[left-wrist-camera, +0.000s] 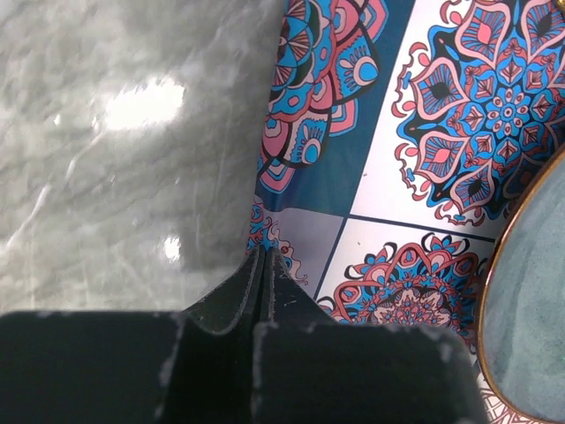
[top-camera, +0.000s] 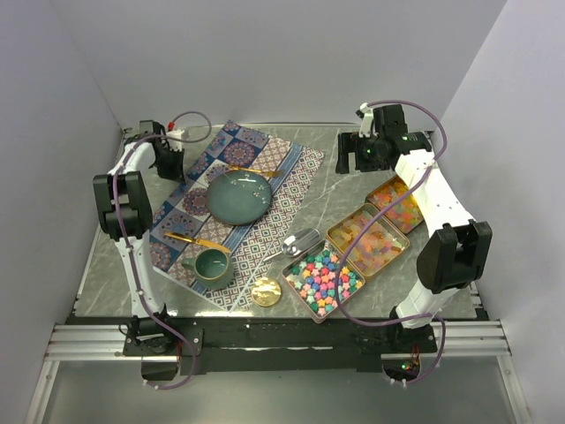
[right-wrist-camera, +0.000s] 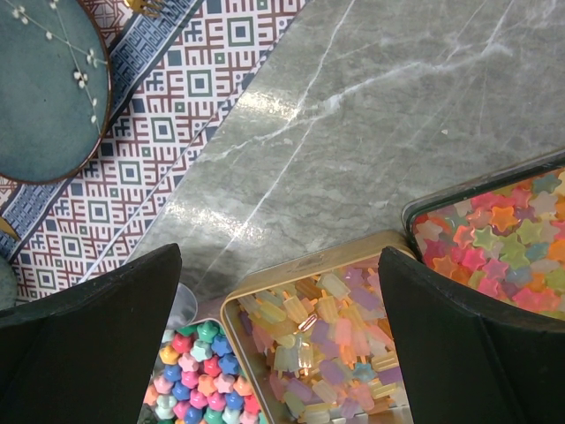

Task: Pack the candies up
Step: Move the distractor to the center of the board.

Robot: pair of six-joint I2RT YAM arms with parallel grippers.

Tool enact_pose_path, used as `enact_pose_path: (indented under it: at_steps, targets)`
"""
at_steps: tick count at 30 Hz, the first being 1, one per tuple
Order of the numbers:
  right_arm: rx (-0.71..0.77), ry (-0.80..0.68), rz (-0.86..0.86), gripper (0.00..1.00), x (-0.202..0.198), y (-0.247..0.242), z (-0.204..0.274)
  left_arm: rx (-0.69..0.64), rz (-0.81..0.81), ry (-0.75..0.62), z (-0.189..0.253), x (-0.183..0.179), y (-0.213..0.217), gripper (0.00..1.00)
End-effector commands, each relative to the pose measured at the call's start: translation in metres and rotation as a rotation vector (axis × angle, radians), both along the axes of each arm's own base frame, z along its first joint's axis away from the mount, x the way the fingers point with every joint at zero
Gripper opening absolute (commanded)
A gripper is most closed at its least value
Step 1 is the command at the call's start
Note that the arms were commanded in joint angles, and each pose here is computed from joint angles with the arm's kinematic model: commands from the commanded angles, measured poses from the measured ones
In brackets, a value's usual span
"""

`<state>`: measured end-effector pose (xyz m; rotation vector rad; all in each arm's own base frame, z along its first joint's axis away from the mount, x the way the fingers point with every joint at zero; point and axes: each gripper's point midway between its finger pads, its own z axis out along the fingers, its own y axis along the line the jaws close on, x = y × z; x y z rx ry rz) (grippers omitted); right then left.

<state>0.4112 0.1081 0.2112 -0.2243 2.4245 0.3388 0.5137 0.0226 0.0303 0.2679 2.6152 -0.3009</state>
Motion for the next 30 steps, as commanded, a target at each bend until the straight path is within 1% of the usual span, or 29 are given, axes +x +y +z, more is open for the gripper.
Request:
enact_pose_path:
  at_steps: [1,6,12,18,20,24,30]
  targets:
    - [0.007,-0.069,0.013,1.00,0.001,0.000,0.021,0.052,0.109,0.039,0.013,-0.033,0.047,0.01]
    - [0.010,-0.067,0.015,1.00,0.001,0.000,0.022,0.067,0.185,0.038,0.024,-0.053,0.086,0.01]
    - [0.020,-0.056,0.028,1.00,-0.003,0.004,0.019,0.084,0.219,0.061,0.025,-0.075,0.108,0.01]
    - [0.023,-0.058,0.033,1.00,-0.007,0.005,0.020,0.132,0.262,0.033,0.035,-0.087,0.139,0.01]
    - [0.026,-0.060,0.038,1.00,-0.008,0.006,0.020,0.180,0.280,0.020,0.038,-0.086,0.154,0.01]
    - [0.032,-0.057,0.044,1.00,-0.010,0.008,0.020,0.227,0.336,-0.026,0.055,-0.077,0.187,0.01]
    - [-0.007,-0.070,0.009,1.00,-0.009,-0.001,0.019,0.299,0.357,-0.043,0.062,-0.072,0.219,0.01]
